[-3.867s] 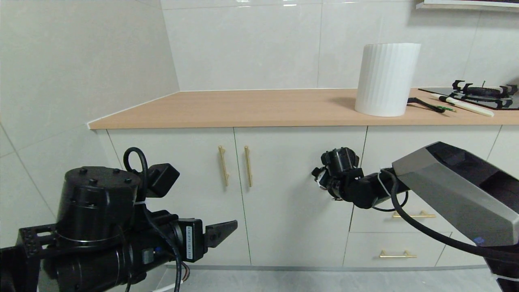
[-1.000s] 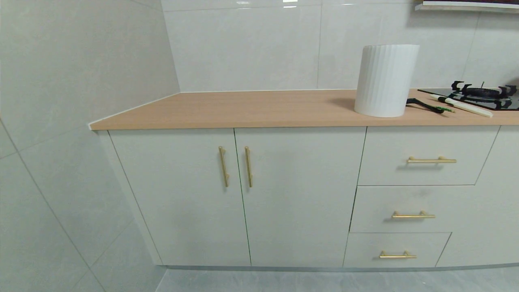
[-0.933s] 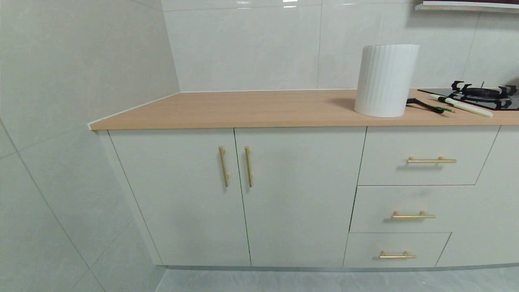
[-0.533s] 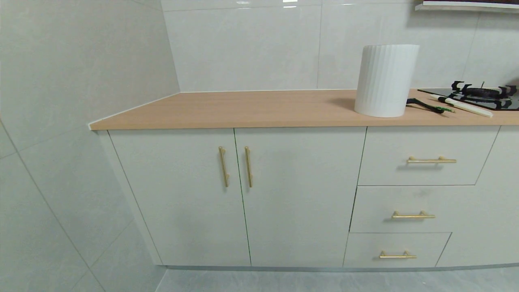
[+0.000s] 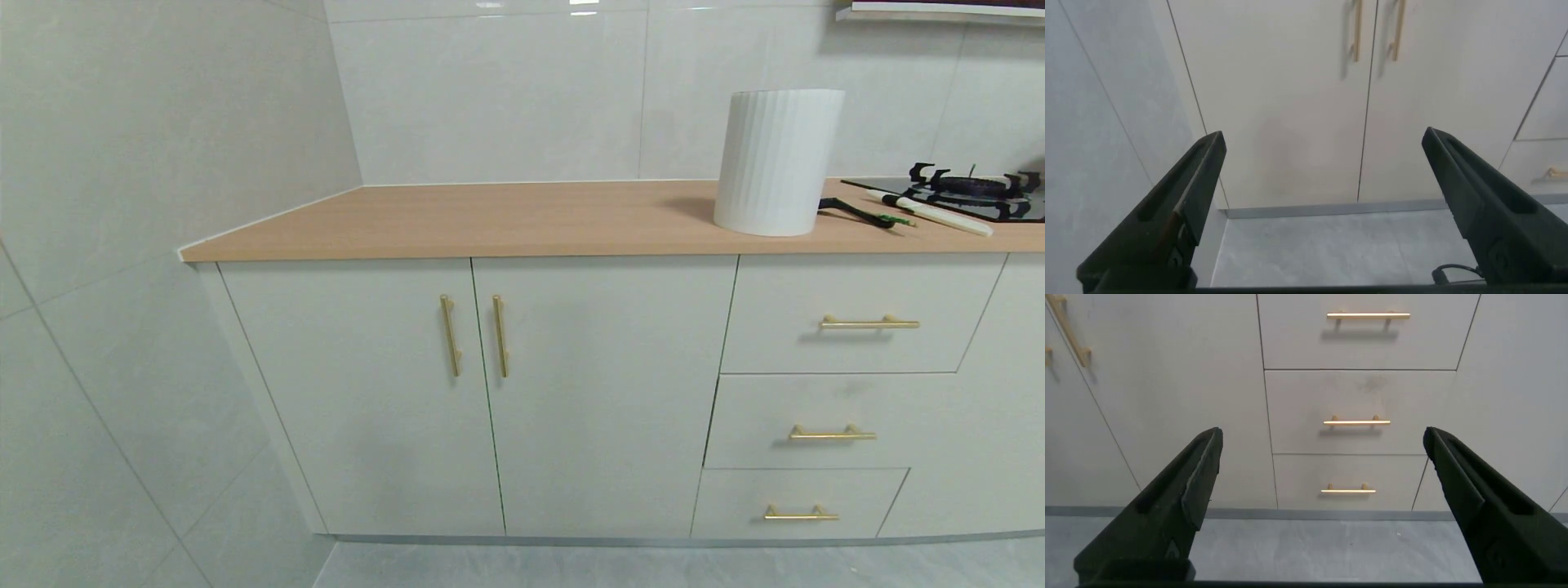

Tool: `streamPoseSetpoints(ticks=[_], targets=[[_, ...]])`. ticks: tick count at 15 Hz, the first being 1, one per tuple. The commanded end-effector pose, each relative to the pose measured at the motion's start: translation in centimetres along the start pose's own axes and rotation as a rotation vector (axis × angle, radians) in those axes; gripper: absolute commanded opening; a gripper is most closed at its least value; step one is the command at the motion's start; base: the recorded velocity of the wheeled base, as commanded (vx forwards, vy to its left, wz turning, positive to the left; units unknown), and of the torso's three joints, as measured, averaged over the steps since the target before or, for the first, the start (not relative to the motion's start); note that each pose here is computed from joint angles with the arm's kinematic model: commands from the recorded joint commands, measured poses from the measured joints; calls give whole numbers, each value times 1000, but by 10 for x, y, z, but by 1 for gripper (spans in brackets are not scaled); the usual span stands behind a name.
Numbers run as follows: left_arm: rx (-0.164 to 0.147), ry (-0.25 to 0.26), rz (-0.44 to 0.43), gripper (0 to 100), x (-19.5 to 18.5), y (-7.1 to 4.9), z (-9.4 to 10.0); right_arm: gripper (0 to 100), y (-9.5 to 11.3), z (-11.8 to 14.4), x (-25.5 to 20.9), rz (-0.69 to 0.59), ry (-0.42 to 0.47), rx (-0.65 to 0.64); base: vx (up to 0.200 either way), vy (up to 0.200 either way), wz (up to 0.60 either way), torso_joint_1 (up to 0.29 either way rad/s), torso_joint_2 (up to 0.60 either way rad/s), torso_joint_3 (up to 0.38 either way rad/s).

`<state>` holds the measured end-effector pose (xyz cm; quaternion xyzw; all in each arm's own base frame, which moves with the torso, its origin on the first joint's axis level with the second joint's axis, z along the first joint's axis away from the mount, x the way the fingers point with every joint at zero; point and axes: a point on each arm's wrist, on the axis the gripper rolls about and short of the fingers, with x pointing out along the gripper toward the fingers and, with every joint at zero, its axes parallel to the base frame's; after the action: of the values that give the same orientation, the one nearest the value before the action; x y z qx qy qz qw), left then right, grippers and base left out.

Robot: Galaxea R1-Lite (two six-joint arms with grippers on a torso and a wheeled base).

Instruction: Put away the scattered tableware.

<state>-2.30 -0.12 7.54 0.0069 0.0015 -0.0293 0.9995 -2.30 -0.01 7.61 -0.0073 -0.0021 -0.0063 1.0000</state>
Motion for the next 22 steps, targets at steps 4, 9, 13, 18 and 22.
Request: streamPoseSetpoints(ticks=[4, 9, 13, 18, 22], targets=[[3, 1, 0, 100, 0, 0, 0, 100, 0, -1, 0, 0, 4, -1, 0, 0, 0, 0, 0, 0], [8, 0, 0, 100, 0, 0, 0, 100, 0, 0, 0, 0, 3, 1, 0, -80, 0, 1, -2, -1], [6, 0, 0, 100, 0, 0, 0, 100, 0, 0, 0, 0, 3, 1, 0, -200, 0, 5, 5, 0], [6, 0, 0, 100, 0, 0, 0, 100, 0, 0, 0, 0, 3, 1, 0, -200, 0, 3, 5, 4], [2, 0, 0, 100, 0, 0, 0, 100, 0, 0, 0, 0, 3, 1, 0, -200, 0, 5, 4, 0]])
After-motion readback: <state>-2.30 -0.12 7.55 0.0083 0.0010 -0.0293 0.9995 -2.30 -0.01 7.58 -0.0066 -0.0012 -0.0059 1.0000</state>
